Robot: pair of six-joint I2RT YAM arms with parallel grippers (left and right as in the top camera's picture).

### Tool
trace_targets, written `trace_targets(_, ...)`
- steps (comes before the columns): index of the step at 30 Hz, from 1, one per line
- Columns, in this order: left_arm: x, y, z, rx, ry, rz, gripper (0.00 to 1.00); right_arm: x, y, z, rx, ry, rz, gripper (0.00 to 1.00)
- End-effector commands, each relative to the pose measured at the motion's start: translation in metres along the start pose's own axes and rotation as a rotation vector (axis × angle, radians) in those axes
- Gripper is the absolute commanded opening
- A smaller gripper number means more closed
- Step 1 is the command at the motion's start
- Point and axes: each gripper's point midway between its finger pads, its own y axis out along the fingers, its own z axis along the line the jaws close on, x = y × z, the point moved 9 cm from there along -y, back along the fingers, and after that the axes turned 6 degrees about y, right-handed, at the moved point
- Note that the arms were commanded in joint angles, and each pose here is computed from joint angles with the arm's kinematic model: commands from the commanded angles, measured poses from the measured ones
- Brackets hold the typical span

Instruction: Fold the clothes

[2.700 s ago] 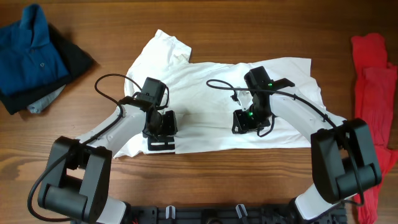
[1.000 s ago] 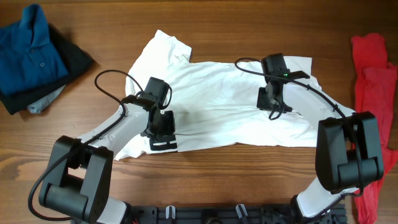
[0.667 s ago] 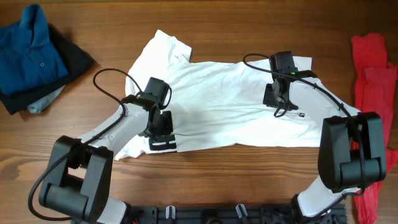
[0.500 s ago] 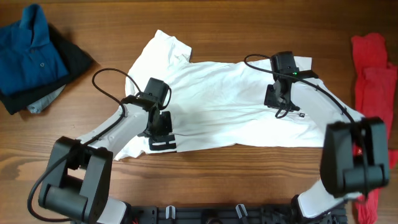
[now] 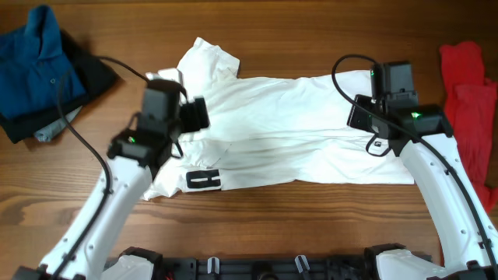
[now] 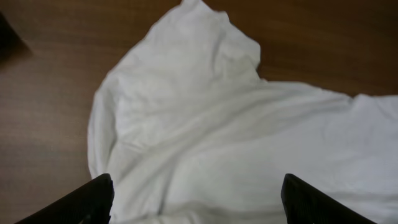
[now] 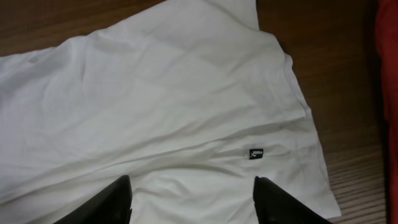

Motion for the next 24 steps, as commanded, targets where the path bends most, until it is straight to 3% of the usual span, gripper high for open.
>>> trace_targets(1, 0.037, 0.025, 0.022, -0.024, -0.015, 0.029, 0.86, -0.003, -0.001, 0.005, 0.069, -0.012, 0.043, 0.66)
trace_targets(10, 0.083, 0.116, 0.068, -0.055, -0.129, 0.177, 0.86, -0.007, -0.001, 0.004, 0.068, -0.014, 0.067, 0.67)
trace_targets(17, 0.053, 0.175, 0.084, -0.031, -0.157, 0.291, 0.86, -0.007, -0.001, 0.004, 0.067, -0.015, 0.070, 0.67)
trace_targets(24, 0.026, 0.200, 0.089, -0.016, -0.171, 0.385, 0.84, -0.008, -0.001, 0.004, 0.075, -0.013, 0.078, 0.68)
